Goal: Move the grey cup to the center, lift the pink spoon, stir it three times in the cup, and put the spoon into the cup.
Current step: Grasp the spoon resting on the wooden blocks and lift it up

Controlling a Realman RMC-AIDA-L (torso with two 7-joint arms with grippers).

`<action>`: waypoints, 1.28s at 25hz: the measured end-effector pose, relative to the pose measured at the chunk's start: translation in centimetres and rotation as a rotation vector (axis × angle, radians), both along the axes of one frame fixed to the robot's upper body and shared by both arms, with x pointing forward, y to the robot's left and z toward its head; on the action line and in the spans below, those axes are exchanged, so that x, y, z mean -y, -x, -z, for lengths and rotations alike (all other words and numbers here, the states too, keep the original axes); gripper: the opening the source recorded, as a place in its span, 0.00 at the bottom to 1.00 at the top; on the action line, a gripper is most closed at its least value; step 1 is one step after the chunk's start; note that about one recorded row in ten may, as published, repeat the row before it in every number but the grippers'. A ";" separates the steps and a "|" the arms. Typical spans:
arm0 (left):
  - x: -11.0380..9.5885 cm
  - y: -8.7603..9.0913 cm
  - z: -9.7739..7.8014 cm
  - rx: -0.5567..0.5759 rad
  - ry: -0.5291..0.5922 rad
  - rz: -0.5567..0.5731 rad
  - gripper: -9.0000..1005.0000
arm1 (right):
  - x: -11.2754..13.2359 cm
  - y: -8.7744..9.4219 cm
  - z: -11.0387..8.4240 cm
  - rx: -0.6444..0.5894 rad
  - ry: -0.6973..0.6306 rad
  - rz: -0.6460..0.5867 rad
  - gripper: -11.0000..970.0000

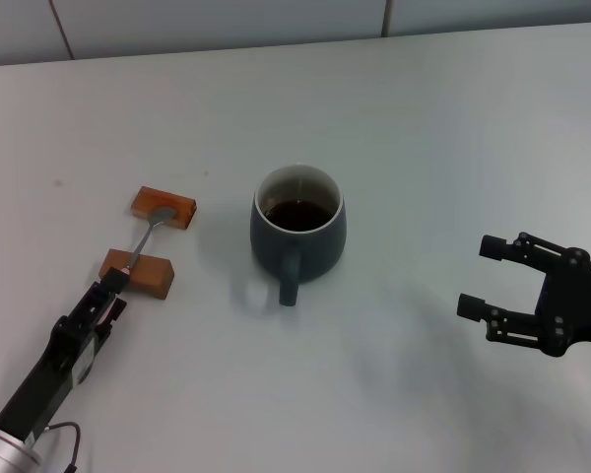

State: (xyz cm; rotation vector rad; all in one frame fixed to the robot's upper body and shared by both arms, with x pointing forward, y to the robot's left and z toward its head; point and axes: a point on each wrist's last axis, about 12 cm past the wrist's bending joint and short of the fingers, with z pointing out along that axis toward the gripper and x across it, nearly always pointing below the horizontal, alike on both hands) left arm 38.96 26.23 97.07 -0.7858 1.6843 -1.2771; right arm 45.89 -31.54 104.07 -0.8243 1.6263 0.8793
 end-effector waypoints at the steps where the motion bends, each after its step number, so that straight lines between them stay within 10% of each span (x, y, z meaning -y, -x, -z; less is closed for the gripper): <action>1: 0.0 0.0 0.0 0.000 0.000 0.000 0.62 | 0.0 0.0 0.0 0.000 0.001 0.000 0.87; 32: 0.4 -0.8 0.2 -0.050 0.042 0.000 0.40 | 0.0 -0.5 0.0 0.003 0.019 0.009 0.87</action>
